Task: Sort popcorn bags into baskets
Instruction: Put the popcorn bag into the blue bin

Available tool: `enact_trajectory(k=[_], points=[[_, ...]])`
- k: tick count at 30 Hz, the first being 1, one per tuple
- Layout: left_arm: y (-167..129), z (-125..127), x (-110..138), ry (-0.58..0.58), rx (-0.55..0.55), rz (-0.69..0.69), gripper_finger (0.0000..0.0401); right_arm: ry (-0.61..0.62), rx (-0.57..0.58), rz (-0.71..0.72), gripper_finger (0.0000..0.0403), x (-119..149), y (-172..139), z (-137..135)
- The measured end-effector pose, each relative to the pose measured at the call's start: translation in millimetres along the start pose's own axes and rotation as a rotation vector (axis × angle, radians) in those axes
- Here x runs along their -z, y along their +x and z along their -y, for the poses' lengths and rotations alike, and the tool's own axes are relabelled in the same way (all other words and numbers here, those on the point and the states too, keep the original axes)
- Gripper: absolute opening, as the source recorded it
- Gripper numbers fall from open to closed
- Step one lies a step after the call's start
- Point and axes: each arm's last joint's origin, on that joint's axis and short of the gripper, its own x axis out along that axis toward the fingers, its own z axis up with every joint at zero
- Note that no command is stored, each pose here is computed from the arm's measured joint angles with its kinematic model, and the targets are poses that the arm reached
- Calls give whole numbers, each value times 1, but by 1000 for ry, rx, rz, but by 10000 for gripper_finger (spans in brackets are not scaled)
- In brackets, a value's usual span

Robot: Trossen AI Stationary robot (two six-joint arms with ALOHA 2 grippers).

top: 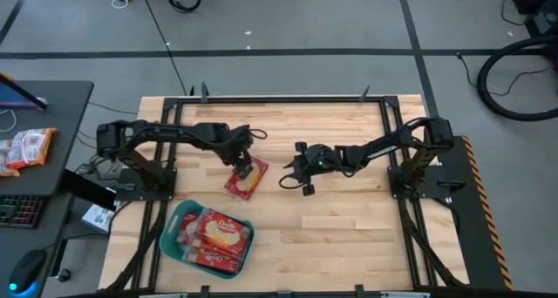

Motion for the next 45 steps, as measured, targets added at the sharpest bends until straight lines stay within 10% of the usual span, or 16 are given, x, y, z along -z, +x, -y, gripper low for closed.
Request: enact_trajectory(k=[22,35,45], points=[[45,6,-2,-46,36,-114,198,-84,-143,76,133,0,-1,2],[49,11,-3,58,26,-68,14,-82,-67,47,133,1,0,5],[33,20,-12,118,32,-28,3,-79,-15,7,133,4,0,8]])
